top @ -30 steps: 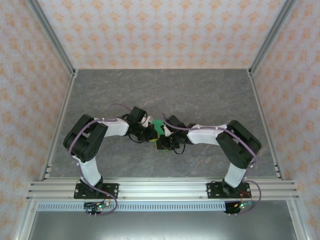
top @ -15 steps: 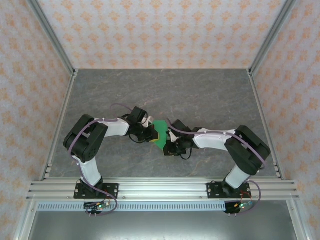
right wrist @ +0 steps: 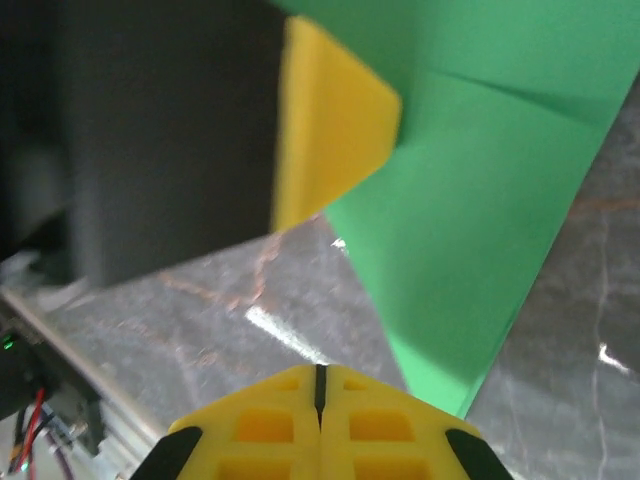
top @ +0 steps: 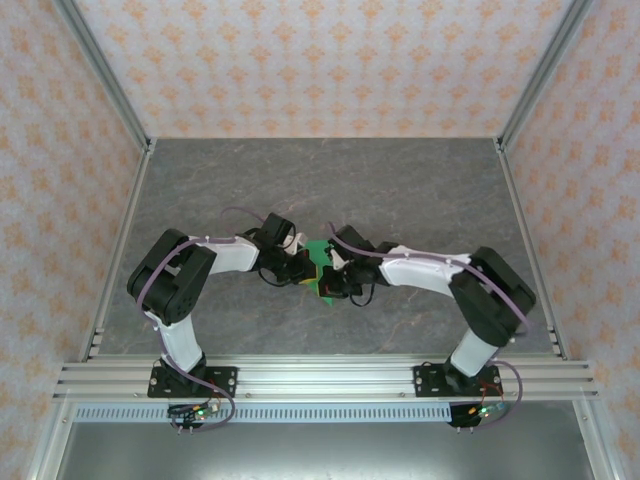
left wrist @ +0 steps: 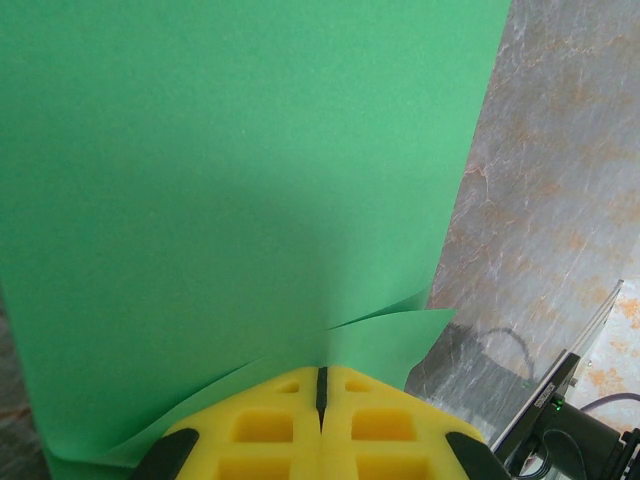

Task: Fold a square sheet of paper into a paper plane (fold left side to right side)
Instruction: Third fold the triangle at the center of the table.

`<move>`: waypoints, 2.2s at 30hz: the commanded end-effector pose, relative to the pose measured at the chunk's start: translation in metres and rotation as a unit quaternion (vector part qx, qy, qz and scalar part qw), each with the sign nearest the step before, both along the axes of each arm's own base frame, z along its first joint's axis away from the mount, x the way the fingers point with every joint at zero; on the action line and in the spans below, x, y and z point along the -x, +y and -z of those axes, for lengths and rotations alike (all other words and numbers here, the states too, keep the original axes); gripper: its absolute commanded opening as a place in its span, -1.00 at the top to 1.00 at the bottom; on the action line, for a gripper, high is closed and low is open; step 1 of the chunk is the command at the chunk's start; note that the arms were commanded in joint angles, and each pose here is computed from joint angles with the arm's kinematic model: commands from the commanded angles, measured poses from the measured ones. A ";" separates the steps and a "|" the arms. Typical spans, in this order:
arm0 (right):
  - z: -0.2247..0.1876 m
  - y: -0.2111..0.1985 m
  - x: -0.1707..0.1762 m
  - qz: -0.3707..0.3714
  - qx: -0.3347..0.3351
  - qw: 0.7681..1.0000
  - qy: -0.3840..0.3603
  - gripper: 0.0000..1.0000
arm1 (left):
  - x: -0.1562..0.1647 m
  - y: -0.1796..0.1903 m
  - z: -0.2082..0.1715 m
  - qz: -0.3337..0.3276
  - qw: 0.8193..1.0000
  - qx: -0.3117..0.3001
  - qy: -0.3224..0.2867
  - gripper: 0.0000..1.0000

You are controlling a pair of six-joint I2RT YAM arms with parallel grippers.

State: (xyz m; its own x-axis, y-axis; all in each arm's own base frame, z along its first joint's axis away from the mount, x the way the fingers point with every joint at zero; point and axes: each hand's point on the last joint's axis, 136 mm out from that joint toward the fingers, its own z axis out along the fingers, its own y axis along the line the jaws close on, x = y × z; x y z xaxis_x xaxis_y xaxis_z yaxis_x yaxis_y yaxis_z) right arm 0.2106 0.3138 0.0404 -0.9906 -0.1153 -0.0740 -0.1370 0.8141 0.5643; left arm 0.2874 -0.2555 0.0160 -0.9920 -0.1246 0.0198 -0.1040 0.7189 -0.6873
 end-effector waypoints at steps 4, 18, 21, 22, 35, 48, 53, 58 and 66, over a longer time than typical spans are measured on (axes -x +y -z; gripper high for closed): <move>0.025 -0.016 -0.009 0.047 0.060 0.997 0.001 1.00 | 0.002 0.012 0.004 -0.012 0.999 -0.037 0.002 1.00; 0.056 -0.044 0.010 0.043 0.124 0.991 0.033 1.00 | 0.024 -0.004 -0.026 0.017 1.000 -0.009 -0.018 1.00; 0.056 -0.043 0.010 0.042 0.124 0.991 0.032 1.00 | 0.025 -0.006 -0.021 0.015 1.000 -0.007 -0.013 1.00; 0.056 -0.043 0.010 0.041 0.124 0.991 0.033 1.00 | 0.025 -0.008 -0.020 0.016 1.000 -0.005 -0.012 1.00; 0.058 -0.048 0.010 0.039 0.139 0.989 0.031 1.00 | 0.032 -0.002 0.018 0.003 0.999 -0.042 0.012 1.00; 0.059 -0.060 0.014 0.033 0.169 0.984 0.033 1.00 | 0.024 0.038 0.033 -0.040 0.995 -0.093 0.006 1.00; 0.061 -0.067 0.019 0.027 0.185 0.981 0.039 1.00 | 0.008 0.055 0.030 -0.060 0.993 -0.099 -0.006 1.00; 0.063 -0.070 0.022 0.027 0.190 0.980 0.045 1.00 | -0.015 0.075 0.031 -0.087 0.990 -0.110 -0.015 1.00; 0.061 -0.069 0.025 0.023 0.183 0.982 0.048 1.00 | -0.025 0.102 0.032 -0.101 0.986 -0.133 -0.014 1.00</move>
